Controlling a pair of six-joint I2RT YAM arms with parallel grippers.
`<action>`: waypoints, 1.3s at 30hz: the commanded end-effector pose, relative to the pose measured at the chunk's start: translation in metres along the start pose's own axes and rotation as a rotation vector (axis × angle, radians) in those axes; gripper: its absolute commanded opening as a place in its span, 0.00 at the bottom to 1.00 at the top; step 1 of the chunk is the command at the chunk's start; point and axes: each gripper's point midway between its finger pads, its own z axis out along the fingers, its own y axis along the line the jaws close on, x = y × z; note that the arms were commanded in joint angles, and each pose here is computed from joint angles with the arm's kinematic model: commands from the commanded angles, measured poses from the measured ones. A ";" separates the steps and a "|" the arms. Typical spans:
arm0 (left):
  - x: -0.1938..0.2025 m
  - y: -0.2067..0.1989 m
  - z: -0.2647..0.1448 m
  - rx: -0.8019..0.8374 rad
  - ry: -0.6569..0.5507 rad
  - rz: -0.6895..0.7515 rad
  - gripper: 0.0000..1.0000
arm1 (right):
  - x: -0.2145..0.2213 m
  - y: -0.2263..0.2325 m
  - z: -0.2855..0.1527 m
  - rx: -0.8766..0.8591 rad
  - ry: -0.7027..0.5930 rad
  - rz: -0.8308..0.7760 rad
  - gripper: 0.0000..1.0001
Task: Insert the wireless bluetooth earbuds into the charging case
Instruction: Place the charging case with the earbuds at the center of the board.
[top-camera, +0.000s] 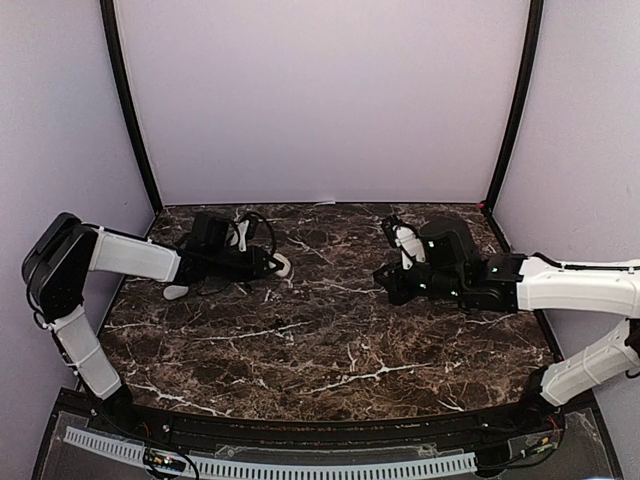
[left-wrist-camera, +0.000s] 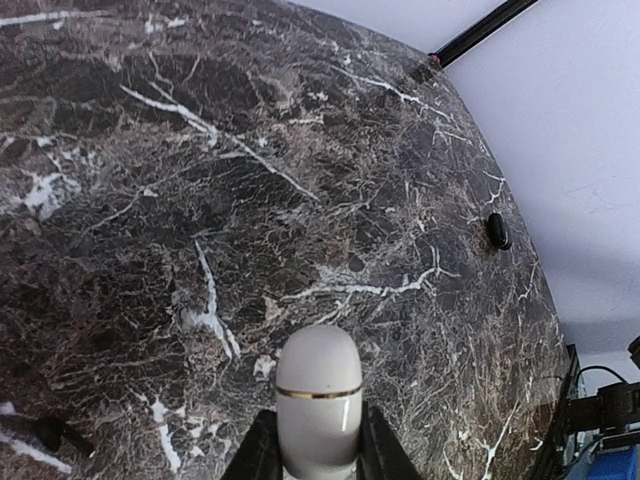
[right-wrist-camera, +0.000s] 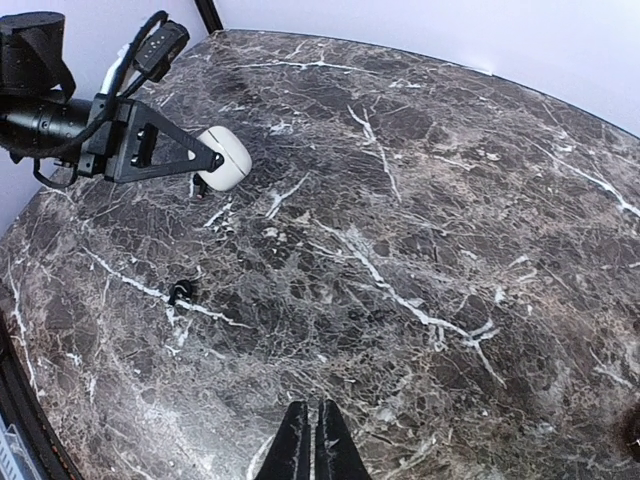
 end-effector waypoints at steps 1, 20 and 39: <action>-0.009 0.001 0.017 0.069 0.079 -0.100 0.07 | 0.001 -0.024 -0.008 0.102 -0.022 0.053 0.04; -0.020 0.057 0.079 0.099 0.186 -0.266 0.15 | 0.052 -0.174 -0.039 0.648 0.059 0.358 0.69; -0.012 0.094 0.068 -0.055 0.220 -0.301 0.76 | 0.088 -0.257 -0.013 0.751 0.203 0.584 0.80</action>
